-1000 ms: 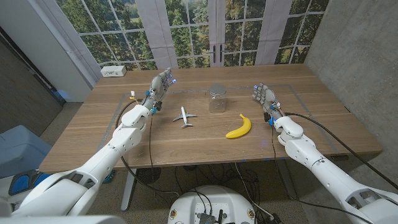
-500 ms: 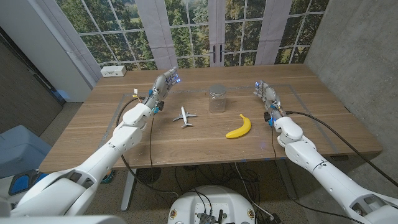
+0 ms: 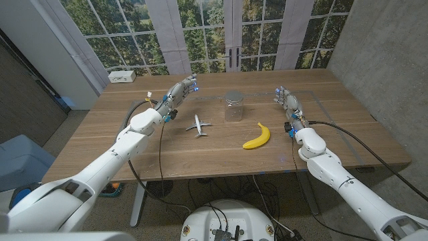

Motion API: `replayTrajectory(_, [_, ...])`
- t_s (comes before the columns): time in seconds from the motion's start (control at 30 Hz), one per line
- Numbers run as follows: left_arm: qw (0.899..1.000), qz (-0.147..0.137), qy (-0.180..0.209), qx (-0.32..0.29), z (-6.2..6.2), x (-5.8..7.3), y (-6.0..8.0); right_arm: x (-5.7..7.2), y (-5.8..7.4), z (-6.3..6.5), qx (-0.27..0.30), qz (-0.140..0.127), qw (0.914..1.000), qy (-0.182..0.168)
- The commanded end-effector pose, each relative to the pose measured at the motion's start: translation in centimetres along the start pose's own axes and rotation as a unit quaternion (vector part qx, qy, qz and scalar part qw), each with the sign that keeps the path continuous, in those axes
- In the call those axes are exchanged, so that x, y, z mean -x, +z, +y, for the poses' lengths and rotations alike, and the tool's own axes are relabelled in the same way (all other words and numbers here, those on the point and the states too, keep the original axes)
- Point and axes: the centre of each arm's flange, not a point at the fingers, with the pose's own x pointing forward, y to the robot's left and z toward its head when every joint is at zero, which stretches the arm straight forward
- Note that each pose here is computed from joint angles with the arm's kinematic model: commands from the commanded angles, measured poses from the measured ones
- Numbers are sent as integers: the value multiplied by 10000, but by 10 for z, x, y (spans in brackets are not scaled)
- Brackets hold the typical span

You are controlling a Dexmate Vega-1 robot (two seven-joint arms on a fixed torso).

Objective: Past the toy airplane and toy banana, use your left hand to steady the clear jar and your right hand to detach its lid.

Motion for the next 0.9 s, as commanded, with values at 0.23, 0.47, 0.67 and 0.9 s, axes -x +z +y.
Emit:
replayTrajectory(0.23, [9944, 249, -459, -921, -3, -10, 17, 8, 3, -3, 19, -62, 9999, -132])
replayTrajectory(0.47, [9902, 349, -687, -1163, -4, -17, 20, 8, 3, -4, 31, -59, 9999, -157])
replayTrajectory(0.67, [9862, 441, -910, -1309, -5, -24, 22, 9, 3, -4, 34, -72, 9998, -196])
replayTrajectory(0.9, [9796, 541, -1205, -1517, -8, -31, 26, 10, 4, -5, 51, -84, 9997, -232])
